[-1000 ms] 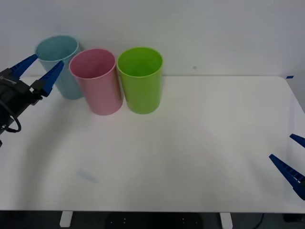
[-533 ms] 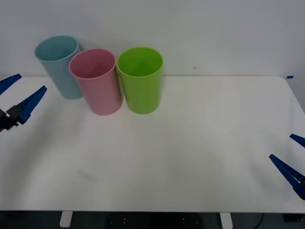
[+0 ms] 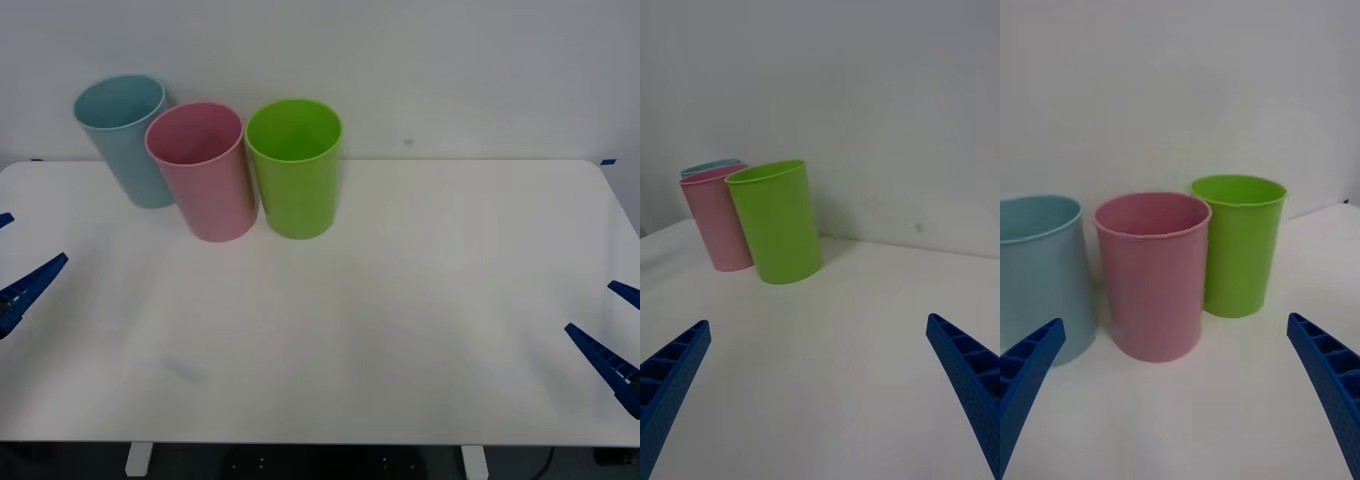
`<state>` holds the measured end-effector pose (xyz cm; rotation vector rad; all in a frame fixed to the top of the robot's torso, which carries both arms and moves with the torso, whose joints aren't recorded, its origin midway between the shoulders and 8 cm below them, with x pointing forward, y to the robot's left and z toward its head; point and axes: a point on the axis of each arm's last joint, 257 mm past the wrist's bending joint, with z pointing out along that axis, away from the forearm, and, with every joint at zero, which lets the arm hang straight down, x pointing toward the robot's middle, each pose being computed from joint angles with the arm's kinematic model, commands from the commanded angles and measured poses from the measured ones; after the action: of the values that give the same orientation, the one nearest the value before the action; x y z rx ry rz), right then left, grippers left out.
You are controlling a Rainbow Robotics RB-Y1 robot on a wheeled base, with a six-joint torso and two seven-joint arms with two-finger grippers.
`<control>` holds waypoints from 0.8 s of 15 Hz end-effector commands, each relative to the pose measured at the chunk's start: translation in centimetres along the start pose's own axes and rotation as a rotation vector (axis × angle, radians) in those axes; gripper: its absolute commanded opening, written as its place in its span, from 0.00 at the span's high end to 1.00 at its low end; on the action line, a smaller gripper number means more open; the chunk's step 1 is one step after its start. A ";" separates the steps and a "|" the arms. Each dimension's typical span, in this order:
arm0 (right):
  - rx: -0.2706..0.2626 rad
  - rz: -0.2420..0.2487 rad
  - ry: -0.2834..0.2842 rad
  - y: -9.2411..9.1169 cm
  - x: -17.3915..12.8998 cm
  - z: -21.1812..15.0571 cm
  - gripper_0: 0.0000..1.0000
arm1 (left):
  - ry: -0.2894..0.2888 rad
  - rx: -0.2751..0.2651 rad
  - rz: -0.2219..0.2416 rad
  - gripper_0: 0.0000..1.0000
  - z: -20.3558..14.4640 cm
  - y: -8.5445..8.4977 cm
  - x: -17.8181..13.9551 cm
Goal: Grasp the object on the table and drop it into the matching bin: aluminum can to the light blue bin, PET bottle to the pink bin.
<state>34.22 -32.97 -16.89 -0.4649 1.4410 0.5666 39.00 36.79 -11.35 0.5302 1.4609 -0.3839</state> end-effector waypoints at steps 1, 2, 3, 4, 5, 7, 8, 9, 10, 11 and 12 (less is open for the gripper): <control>0.000 0.000 0.000 0.0 0.0 0.0 0.00 | 0.021 0.005 0.007 0.00 -1.4 -0.9 1.4; 0.000 0.000 0.000 0.0 0.0 0.0 0.00 | 0.029 0.014 0.006 0.00 -1.8 -1.3 1.8; 0.000 0.000 0.000 0.0 0.0 0.0 0.00 | 0.038 0.017 0.004 0.00 -2.3 -1.6 2.1; 0.000 0.000 0.000 0.0 0.0 0.0 0.00 | 0.044 0.021 0.000 0.00 -2.6 -1.9 2.5; 0.000 0.000 0.000 0.0 0.0 0.0 0.00 | 0.056 0.028 -0.001 0.00 -3.1 -2.3 3.0; 0.000 0.000 0.000 0.0 0.0 0.0 0.00 | 0.065 0.038 -0.003 0.00 -3.5 -2.9 3.5; 0.000 0.000 0.000 0.0 0.0 0.0 0.00 | 0.073 0.044 -0.007 0.00 -3.9 -3.3 3.9; 0.000 0.000 0.000 0.0 0.0 0.0 0.00 | 0.072 0.046 -0.009 0.00 -4.0 -3.4 3.9; 0.000 0.000 0.000 0.0 0.0 0.0 0.00 | 0.073 0.050 -0.013 0.00 -4.1 -3.5 4.0; 0.000 0.000 0.000 0.0 0.0 0.0 0.00 | 0.076 0.052 -0.016 0.00 -4.2 -3.6 4.1; 0.000 0.000 0.000 0.0 0.0 0.0 0.00 | 0.076 0.055 -0.018 0.00 -4.3 -3.8 4.1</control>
<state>34.23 -32.97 -16.89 -0.4649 1.4410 0.5666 33.81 36.40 -15.94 0.5812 1.5322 -0.4198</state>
